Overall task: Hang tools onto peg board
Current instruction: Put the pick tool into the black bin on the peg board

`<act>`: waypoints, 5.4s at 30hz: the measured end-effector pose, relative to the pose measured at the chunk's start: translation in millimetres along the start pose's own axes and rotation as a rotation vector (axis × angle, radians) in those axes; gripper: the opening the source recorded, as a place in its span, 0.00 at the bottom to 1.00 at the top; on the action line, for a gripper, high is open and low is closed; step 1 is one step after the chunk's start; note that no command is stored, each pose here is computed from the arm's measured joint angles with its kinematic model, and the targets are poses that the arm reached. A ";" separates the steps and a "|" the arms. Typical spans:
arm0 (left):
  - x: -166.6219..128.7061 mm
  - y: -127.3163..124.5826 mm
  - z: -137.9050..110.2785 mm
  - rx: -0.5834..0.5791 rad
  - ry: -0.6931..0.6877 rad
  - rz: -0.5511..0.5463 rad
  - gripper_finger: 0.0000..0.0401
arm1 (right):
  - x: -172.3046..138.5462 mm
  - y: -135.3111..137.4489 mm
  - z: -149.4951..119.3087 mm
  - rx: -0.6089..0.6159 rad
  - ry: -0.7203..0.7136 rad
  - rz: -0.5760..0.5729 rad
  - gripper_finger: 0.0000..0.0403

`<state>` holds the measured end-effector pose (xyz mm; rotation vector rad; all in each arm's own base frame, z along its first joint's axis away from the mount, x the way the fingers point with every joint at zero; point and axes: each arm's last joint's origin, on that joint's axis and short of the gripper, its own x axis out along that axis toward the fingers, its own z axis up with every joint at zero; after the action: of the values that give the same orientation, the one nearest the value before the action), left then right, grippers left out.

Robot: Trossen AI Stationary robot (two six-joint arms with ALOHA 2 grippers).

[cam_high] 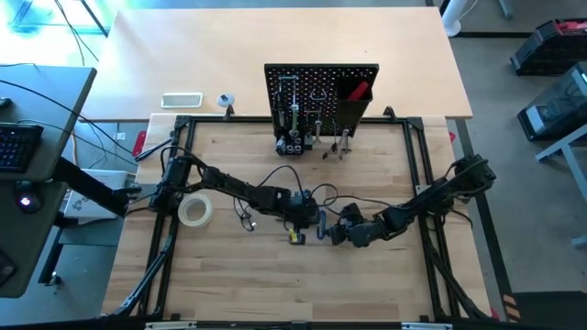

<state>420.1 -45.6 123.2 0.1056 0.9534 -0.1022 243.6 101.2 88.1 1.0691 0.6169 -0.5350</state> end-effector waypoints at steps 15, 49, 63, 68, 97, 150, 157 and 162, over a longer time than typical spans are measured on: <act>-20.0 5.2 6.1 0.041 -0.010 -0.031 0.31 | -0.7 0.1 -1.7 -0.025 -0.012 0.002 0.50; 2.4 10.1 -28.8 0.020 -0.103 -0.017 0.01 | -1.3 0.2 -1.8 -0.014 -0.020 0.003 0.50; -29.5 11.5 -9.8 0.064 -0.199 -0.003 0.01 | -1.4 1.5 -1.6 0.027 -0.030 0.017 0.50; -29.9 11.6 -8.4 0.065 -0.212 -0.002 0.01 | 1.7 6.6 6.9 0.049 -0.058 0.069 0.50; -28.1 29.1 7.1 0.153 0.037 -0.029 0.33 | 3.9 3.7 12.9 0.018 -0.084 0.031 0.50; 11.5 12.8 16.9 0.176 0.136 -0.092 0.01 | 3.8 2.9 12.5 0.021 -0.088 0.025 0.50; 5.6 15.5 23.0 0.184 0.086 -0.093 0.00 | 0.5 2.7 -1.7 0.046 -0.031 0.028 0.50; 4.6 15.5 26.5 0.185 0.052 -0.100 0.01 | -0.9 1.8 -5.6 0.078 -0.013 0.018 0.50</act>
<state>446.2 -34.1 135.3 0.2323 1.0005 -0.2818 243.0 107.1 87.9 1.1434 0.5783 -0.5535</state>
